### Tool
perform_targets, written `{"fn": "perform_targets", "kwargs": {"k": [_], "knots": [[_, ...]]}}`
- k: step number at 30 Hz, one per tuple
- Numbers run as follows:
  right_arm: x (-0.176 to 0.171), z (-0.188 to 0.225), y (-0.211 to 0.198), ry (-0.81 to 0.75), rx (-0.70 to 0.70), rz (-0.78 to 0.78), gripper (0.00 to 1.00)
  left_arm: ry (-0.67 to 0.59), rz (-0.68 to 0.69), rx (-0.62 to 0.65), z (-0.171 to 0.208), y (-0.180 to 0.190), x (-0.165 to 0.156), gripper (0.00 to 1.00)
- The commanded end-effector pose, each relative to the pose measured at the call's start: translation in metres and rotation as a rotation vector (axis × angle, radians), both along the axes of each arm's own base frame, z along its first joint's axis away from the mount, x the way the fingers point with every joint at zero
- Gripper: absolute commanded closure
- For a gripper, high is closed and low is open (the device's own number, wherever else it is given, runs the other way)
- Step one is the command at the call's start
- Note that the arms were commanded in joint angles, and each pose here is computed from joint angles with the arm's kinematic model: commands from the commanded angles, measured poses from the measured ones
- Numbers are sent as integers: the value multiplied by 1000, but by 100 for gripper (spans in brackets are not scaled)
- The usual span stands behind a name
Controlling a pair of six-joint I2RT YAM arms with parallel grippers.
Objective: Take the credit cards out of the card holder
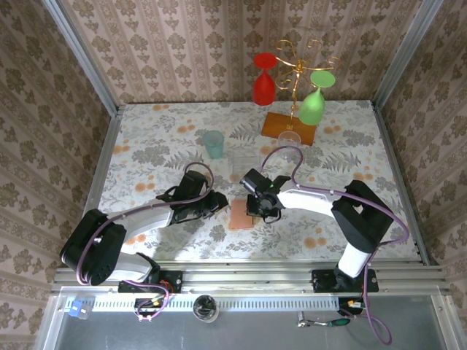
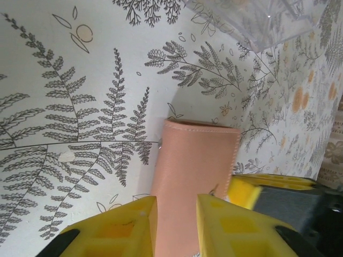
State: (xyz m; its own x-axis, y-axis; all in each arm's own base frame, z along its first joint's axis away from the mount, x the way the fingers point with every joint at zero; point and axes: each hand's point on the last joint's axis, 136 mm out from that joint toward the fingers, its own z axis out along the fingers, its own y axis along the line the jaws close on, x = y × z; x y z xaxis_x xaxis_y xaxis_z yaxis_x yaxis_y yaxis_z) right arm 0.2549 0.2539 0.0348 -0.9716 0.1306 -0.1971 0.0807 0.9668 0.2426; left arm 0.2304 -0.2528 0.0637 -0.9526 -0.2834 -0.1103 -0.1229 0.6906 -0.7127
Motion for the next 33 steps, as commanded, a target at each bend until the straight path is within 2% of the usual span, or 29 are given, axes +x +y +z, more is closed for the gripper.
{"fn": "perform_targets", "kwargs": {"k": [1,10,19,33], "knots": [[-3,15,-21,-21,-55,31,92,-25,-16,12,4,3,2,74],[-1,38,-24,-42,-58,108,92,-34,-15,27,3,10,6,74],[8,56,-16,-66,-43,110,92,-52,-1,38,6,21,8,73],[16,67,24,-48,46,151,91,-74,24,33,7,40,4,73]]}}
